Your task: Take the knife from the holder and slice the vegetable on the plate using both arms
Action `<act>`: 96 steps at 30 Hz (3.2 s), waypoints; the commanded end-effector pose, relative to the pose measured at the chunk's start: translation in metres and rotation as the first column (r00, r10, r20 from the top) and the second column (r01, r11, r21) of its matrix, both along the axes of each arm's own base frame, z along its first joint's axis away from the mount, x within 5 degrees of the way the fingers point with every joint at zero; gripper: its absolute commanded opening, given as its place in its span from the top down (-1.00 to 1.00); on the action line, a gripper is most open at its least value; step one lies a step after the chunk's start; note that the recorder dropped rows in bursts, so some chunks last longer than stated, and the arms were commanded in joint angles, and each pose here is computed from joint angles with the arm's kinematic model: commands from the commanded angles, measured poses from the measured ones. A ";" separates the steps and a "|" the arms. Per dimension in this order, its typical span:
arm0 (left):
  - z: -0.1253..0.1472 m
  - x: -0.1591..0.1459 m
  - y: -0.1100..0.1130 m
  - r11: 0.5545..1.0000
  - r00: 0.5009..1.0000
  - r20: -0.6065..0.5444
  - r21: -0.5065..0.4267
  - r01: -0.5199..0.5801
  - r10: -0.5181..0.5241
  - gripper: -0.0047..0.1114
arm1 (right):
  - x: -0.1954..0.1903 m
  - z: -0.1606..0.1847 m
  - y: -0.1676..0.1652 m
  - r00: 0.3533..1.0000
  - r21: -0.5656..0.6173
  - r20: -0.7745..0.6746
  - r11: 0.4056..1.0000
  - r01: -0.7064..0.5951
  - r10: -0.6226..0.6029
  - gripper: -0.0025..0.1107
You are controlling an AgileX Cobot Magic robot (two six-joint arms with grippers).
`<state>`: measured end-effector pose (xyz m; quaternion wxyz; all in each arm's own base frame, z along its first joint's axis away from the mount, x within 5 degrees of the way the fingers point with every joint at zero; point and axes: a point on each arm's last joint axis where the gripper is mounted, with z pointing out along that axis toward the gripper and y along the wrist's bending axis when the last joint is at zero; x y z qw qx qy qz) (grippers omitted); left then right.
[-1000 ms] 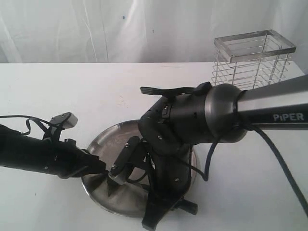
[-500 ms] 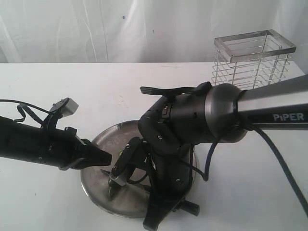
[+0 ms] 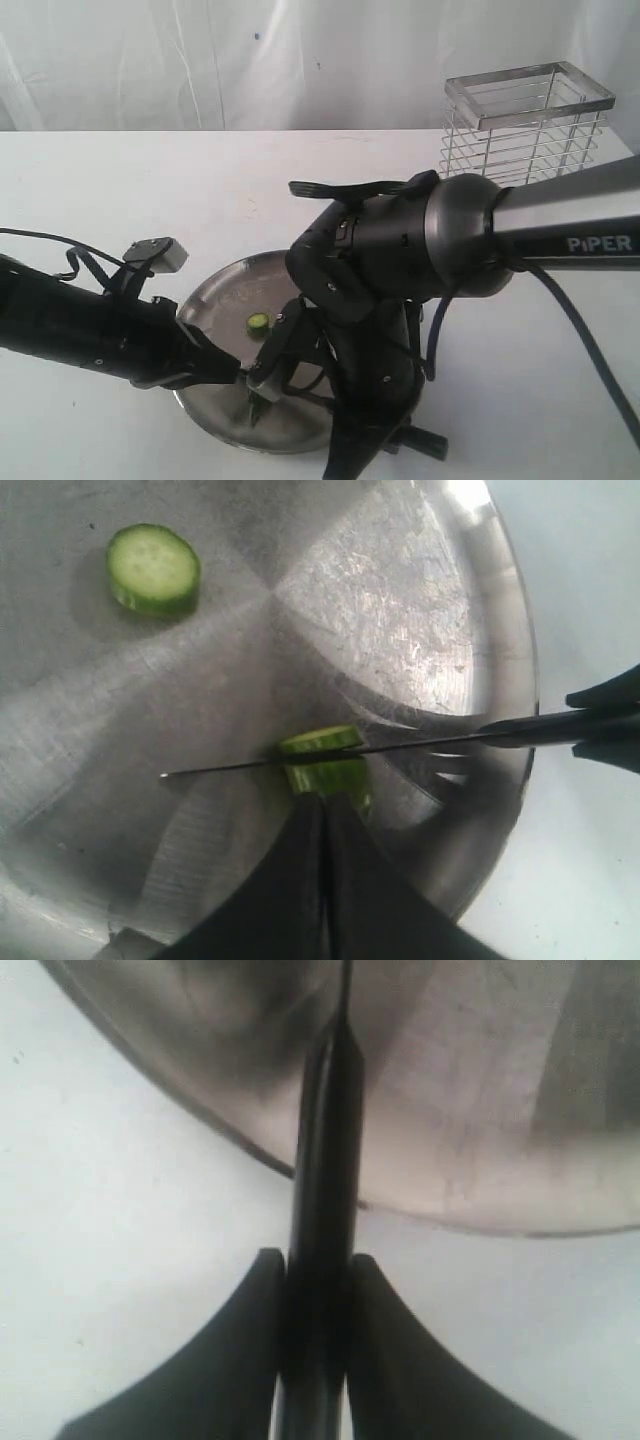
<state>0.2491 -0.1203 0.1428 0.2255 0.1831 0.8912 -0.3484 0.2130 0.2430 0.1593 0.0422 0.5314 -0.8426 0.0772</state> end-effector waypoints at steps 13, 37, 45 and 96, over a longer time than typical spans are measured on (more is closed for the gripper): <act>0.008 -0.006 -0.013 0.994 0.999 -0.002 -0.103 0.041 -0.042 0.49 | 0.007 0.016 0.001 0.999 -0.032 0.040 0.999 -0.031 0.032 0.96; -0.014 -0.011 -0.028 0.998 0.998 -0.034 0.031 0.049 -0.048 0.49 | 0.008 0.008 0.002 0.999 -0.078 0.006 0.996 -0.032 0.033 0.96; -0.011 -0.013 -0.032 0.998 0.997 -0.054 -0.033 0.059 -0.061 0.49 | 0.009 0.007 0.002 0.999 -0.083 0.009 0.996 -0.036 0.037 0.96; 0.012 -0.010 -0.026 1.000 0.999 0.042 0.005 -0.009 0.008 0.49 | 0.009 0.007 0.002 0.999 -0.088 0.006 0.996 -0.036 0.036 0.96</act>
